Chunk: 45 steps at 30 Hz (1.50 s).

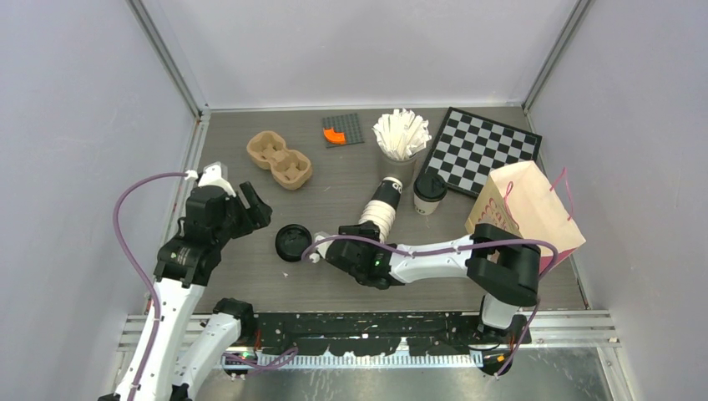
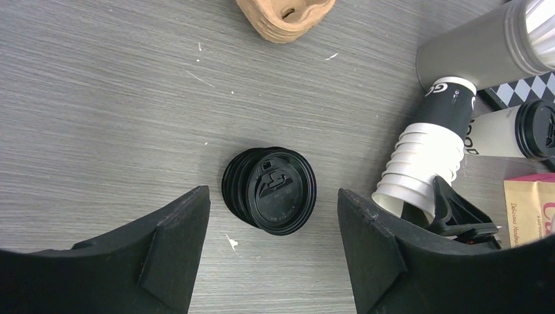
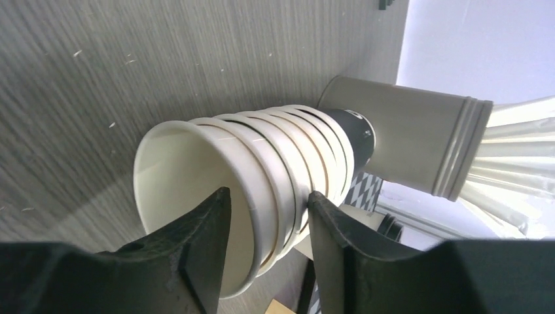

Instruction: Pack the takeout coffee

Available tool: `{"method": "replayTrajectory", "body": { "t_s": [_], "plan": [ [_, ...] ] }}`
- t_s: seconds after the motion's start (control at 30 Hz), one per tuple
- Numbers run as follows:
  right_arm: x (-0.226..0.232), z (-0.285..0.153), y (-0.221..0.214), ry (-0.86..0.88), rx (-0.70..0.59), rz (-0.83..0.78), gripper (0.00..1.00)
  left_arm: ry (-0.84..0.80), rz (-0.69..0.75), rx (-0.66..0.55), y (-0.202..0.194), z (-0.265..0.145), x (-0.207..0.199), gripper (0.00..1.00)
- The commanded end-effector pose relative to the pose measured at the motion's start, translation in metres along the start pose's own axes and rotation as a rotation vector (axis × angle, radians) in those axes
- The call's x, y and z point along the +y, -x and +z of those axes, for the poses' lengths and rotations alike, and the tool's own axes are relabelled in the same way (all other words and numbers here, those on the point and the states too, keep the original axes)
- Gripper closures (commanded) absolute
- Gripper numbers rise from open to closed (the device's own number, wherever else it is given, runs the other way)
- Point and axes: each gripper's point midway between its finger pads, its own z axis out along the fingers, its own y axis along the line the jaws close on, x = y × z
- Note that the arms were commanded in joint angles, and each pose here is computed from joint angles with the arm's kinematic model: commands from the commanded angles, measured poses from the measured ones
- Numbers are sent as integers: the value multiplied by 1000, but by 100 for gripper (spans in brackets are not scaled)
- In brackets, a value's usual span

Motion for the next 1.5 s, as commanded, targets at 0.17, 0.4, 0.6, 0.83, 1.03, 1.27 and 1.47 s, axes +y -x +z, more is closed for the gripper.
{"method": "replayTrajectory", "body": {
  "t_s": [0.17,0.4,0.6,0.83,1.03,1.27,1.47],
  "plan": [
    [-30,2,25,-153,-31,76,64,-4,14,-5,3,4,-1,27],
    [-47,-13,53,-94,-121,293,68,-48,-8,-29,17,-7,-14,27],
    [-71,-33,81,65,-247,584,71,-13,-7,-22,18,-6,-9,27],
    [-124,-25,77,216,-275,913,72,-28,-29,-28,15,-9,-10,27],
    [-156,10,56,269,-197,1142,72,-39,-40,-23,13,-8,-12,27],
    [-180,56,37,302,-114,1289,70,-47,-45,5,4,-4,-12,28],
    [-198,79,30,290,-88,1302,65,-46,-41,26,-1,0,-11,28]
  ]
}}
